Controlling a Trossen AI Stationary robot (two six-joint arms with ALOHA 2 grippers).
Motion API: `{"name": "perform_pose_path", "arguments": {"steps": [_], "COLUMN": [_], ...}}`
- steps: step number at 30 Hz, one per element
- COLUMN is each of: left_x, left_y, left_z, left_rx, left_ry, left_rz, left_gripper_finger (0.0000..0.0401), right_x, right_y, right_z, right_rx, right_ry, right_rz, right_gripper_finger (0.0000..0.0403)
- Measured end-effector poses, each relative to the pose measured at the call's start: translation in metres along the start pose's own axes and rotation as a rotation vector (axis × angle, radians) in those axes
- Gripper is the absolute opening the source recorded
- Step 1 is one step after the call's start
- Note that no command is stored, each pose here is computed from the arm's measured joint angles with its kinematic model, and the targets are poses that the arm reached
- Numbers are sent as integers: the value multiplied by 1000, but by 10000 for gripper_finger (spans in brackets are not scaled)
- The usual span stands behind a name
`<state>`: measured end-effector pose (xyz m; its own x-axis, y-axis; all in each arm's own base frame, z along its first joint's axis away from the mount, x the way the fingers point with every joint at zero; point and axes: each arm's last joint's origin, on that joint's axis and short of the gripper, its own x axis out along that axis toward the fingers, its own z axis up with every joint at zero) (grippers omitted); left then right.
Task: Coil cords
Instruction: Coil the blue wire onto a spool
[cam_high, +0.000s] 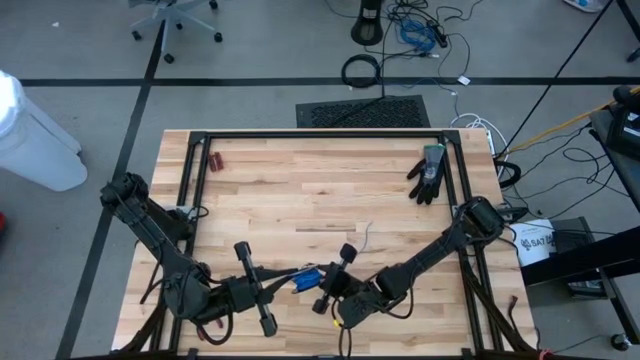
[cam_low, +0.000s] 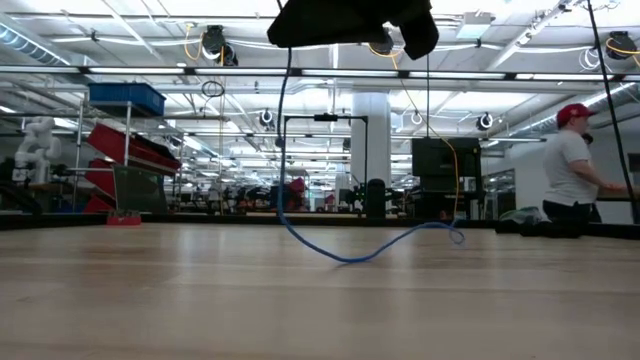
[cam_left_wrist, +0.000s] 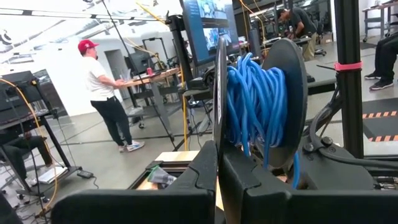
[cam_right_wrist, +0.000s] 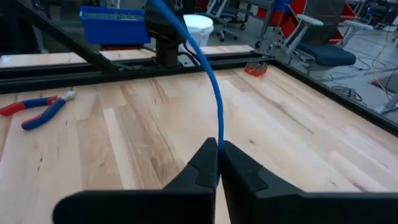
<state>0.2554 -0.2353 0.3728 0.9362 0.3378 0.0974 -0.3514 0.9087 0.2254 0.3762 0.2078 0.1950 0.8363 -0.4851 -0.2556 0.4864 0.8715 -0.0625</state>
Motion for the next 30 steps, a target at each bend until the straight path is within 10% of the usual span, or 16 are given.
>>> {"name": "perform_pose_path", "arguments": {"steps": [30], "left_x": [-38], "left_y": [-5], "left_z": [12], "left_rx": [47], "left_ry": [-4], "left_rz": [-57], "left_gripper_finger": [6], "right_x": [-123], "right_y": [-14], "right_z": [37], "right_rx": [60], "right_ry": [-115], "right_rz": [-64], "right_gripper_finger": [0]}}
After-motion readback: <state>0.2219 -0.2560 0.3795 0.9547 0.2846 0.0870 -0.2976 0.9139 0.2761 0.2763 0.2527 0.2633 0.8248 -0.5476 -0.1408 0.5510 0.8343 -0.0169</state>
